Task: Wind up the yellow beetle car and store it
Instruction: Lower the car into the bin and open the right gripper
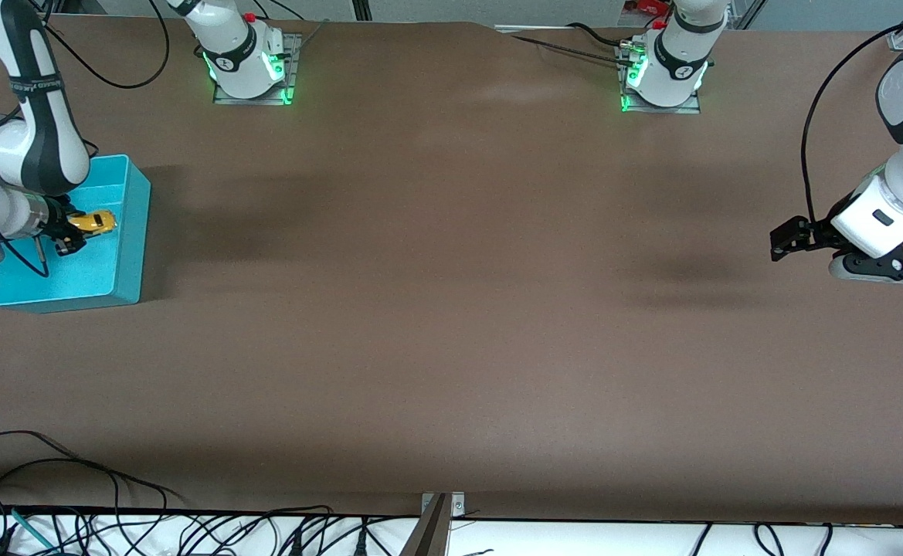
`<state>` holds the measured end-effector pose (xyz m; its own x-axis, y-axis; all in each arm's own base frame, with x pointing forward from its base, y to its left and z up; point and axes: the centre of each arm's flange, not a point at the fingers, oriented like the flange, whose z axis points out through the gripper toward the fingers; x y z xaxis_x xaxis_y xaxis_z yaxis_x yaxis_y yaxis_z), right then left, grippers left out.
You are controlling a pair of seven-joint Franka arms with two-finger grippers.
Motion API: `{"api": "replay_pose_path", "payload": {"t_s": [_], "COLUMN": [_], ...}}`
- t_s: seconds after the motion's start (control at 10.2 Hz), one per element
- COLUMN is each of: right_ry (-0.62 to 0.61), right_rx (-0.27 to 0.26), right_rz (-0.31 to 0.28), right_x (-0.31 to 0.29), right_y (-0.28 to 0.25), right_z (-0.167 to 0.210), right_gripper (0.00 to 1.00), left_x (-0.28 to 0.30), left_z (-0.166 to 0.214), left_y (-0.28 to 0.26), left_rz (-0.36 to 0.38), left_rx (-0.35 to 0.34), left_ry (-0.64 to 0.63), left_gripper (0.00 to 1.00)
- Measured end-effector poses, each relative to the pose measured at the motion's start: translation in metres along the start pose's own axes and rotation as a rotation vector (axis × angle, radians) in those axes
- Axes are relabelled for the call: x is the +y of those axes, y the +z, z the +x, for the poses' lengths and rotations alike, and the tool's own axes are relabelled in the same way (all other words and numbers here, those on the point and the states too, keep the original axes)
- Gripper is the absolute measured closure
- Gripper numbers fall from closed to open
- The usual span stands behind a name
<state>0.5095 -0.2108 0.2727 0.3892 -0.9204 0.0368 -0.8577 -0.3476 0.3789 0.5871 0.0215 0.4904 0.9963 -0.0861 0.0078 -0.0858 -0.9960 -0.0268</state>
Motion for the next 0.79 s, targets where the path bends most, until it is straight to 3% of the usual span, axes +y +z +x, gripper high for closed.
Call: {"api": "replay_pose_path", "payload": {"t_s": [0.29, 0.79], "right_ry": [-0.042, -0.076], "right_rx": [-0.035, -0.034], "right_rz": [-0.021, -0.069], "right_x": [0.017, 0.020], "right_y": [0.023, 0.067], "right_z": [0.018, 0.030], "right_gripper": [0.61, 0.61], "left_x": [-0.001, -0.006], "left_z": [-0.002, -0.003], "left_y": [0.000, 0.001], "left_rz": [-0.094, -0.097], "left_rx": [-0.001, -0.002], "left_ry": [0.020, 0.025], "left_gripper": [0.00, 0.00]}}
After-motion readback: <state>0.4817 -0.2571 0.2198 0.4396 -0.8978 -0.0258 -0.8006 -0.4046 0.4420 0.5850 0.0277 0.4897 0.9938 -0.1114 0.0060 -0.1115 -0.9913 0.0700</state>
